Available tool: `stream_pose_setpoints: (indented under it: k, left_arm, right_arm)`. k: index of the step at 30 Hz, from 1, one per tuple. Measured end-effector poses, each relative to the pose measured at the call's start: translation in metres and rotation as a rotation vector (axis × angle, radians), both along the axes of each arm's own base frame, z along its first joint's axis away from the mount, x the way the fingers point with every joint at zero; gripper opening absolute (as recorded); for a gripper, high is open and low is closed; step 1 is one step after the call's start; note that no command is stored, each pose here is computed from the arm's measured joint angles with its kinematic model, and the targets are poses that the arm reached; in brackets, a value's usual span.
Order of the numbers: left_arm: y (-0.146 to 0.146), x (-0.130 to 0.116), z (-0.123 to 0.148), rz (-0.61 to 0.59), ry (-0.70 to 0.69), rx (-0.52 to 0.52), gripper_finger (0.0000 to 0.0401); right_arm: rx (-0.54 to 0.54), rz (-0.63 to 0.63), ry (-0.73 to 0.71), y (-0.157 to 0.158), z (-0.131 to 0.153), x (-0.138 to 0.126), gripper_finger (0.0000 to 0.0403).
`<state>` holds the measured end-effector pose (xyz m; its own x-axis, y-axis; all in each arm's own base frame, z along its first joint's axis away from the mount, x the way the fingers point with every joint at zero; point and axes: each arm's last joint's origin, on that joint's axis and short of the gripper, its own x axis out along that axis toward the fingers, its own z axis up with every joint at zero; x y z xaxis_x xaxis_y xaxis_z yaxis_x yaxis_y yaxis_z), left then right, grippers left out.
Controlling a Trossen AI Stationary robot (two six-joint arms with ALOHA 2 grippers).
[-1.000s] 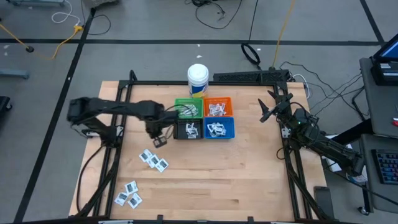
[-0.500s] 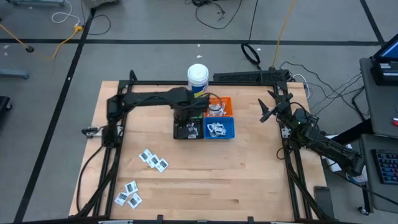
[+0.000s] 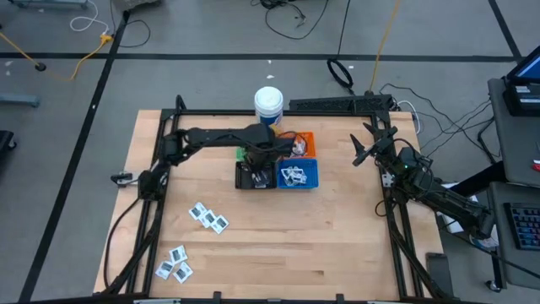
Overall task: Pick & Place First Aid Supplies
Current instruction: Put the black towelette pack into the black basket
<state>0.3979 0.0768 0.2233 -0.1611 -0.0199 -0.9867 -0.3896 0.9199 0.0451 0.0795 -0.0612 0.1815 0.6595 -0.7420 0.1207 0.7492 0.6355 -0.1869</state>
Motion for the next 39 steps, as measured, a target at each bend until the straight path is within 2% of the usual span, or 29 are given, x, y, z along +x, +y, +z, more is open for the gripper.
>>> stream_pose_setpoints:
  k: [6, 9, 16, 21, 25, 29, 34, 39]
  left_arm:
    - [-0.004, 0.015, -0.031, 0.003, 0.012, -0.008, 0.0008]
    - [-0.004, 0.019, -0.038, 0.022, -0.002, -0.003, 0.0022]
    - [-0.003, 0.02, -0.04, 0.055, -0.008, 0.002, 0.0072]
    - [-0.004, 0.021, -0.04, 0.066, -0.019, -0.024, 0.0143]
    - [-0.005, 0.017, -0.034, 0.135, 0.001, -0.016, 0.0208]
    - [-0.004, 0.012, -0.024, 0.253, 0.011, -0.005, 0.0252]
    - [0.0, 0.006, -0.012, 0.416, 0.006, 0.004, 0.0283]
    - [-0.001, 0.004, -0.001, 0.544, -0.019, 0.015, 0.0299]
  right_arm:
    - [0.0, 0.0, 0.0, 0.0, 0.0, 0.0, 0.0279]
    - [0.0, 0.0, 0.0, 0.0, 0.0, 0.0, 0.0279]
    - [0.0, 0.0, 0.0, 0.0, 0.0, 0.0, 0.0279]
    - [0.0, 0.0, 0.0, 0.0, 0.0, 0.0, 0.0279]
    - [0.0, 0.0, 0.0, 0.0, 0.0, 0.0, 0.0279]
    - [0.0, 0.0, 0.0, 0.0, 0.0, 0.0, 0.0279]
    - [0.001, 0.0, 0.001, 0.0, 0.0, 0.0, 0.0279]
    - [-0.001, 0.0, -0.001, 0.0, 0.0, 0.0, 0.0279]
